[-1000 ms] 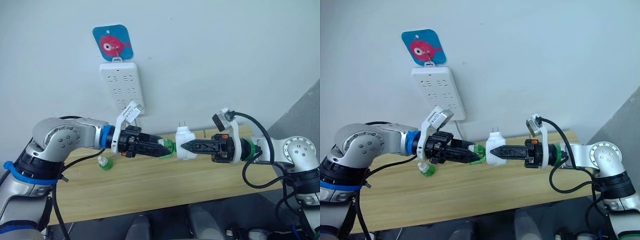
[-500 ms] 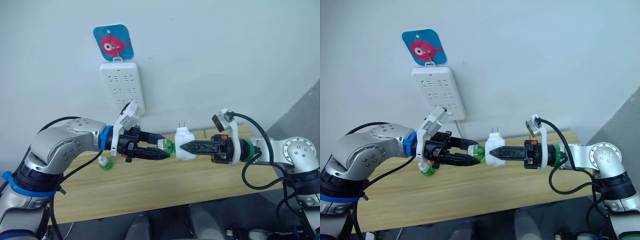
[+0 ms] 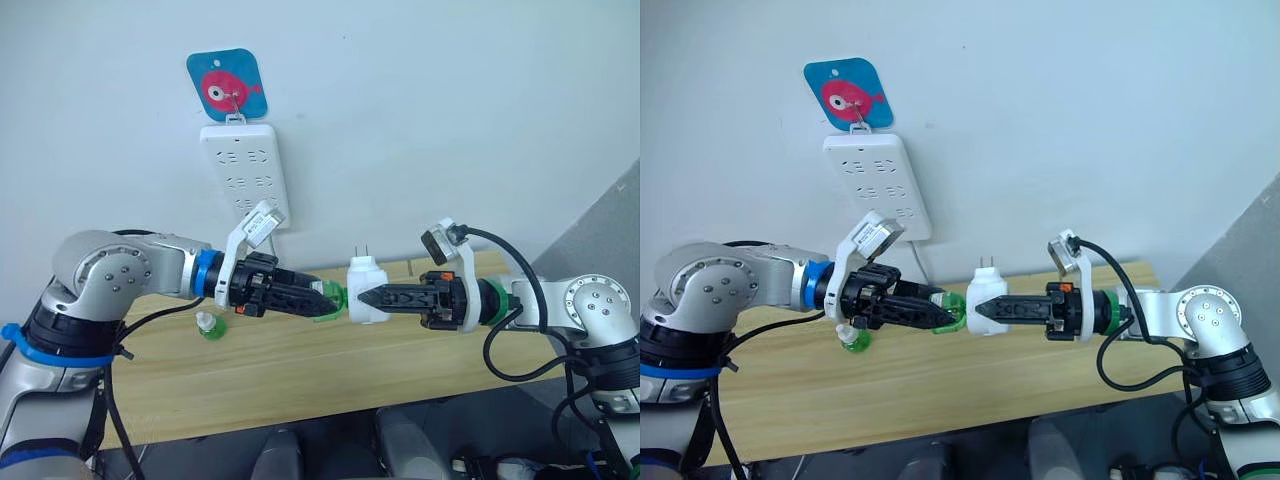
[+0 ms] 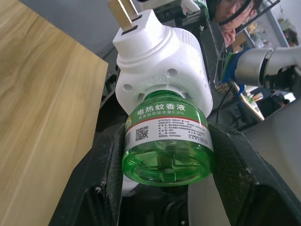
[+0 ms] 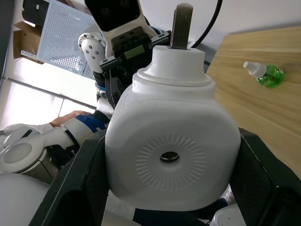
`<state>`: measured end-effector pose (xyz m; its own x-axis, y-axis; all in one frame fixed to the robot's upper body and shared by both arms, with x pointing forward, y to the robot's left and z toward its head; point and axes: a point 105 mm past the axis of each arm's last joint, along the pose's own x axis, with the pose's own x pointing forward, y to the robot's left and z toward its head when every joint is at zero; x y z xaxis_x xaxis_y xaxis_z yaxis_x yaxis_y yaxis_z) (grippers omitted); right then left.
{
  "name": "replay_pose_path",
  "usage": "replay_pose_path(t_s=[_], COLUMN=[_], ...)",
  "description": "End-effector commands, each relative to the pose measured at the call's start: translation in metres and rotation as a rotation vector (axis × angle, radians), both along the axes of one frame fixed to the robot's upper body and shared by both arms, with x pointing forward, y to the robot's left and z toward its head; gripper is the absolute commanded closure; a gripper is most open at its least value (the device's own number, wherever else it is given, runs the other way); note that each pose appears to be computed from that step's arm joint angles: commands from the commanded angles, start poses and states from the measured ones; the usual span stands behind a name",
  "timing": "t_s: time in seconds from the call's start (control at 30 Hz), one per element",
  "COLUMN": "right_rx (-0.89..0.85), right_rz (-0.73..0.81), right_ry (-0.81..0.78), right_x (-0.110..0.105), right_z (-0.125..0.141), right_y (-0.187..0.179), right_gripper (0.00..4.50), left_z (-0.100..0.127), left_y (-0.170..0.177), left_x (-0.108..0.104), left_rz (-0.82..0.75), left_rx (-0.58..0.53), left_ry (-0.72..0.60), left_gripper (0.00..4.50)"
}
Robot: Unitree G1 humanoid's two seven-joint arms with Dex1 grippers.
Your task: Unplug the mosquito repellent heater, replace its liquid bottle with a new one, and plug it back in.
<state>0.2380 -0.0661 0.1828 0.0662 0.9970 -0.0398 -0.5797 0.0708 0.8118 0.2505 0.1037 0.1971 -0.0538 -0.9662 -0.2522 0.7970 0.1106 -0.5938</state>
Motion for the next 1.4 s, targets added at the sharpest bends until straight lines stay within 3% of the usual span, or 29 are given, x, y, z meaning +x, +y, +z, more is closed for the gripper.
replay_pose_path(t_s=[0.03, 0.07, 0.1, 0.23, 0.3, 0.5, 0.53, 0.73, 0.93, 1.17, 1.4], right_rx=[0.001, 0.001, 0.001, 0.0, 0.0, 0.003, 0.003, 0.011, 0.03, 0.036, 0.037], right_rz=[-0.03, -0.029, -0.028, -0.027, -0.027, -0.031, -0.033, -0.048, -0.042, -0.033, -0.044], right_ry=[-0.038, -0.038, -0.038, -0.035, -0.033, -0.026, -0.025, -0.015, -0.003, 0.001, -0.002], right_x=[0.001, 0.001, 0.0, -0.001, -0.001, 0.0, 0.0, 0.003, 0.007, 0.007, 0.008], right_z=[0.012, 0.011, 0.011, 0.01, 0.01, 0.009, 0.009, 0.009, 0.01, 0.01, 0.01], right_y=[-0.014, -0.014, -0.014, -0.015, -0.016, -0.018, -0.018, -0.02, -0.016, -0.012, -0.012], right_gripper=[1.46, 1.46, 1.46, 1.46, 1.46, 1.46, 1.46, 1.46, 1.46, 1.46, 1.46], left_z=[-0.008, -0.008, -0.006, 0.001, 0.002, 0.014, 0.016, -0.009, -0.015, -0.014, -0.017], left_y=[0.03, 0.03, 0.03, 0.029, 0.029, 0.032, 0.034, 0.044, 0.037, 0.018, 0.004], left_x=[0.025, 0.026, 0.027, 0.032, 0.033, 0.033, 0.035, 0.005, -0.005, 0.004, -0.003], left_rz=[0.231, 0.24, 0.248, 0.266, 0.252, 0.247, 0.252, -0.017, -0.052, -0.048, -0.104], left_rx=[0.124, 0.127, 0.125, 0.106, 0.12, 0.039, 0.047, 0.12, -0.023, -0.118, -0.194], left_ry=[0.003, -0.008, -0.048, -0.168, -0.296, -0.536, -0.635, -1.07, -1.393, -1.568, -1.689], left_gripper=[2.26, 2.26, 1.7, 0.63, 0.05, 0.0, 0.0, 0.0, 0.0, 0.0, 0.0])
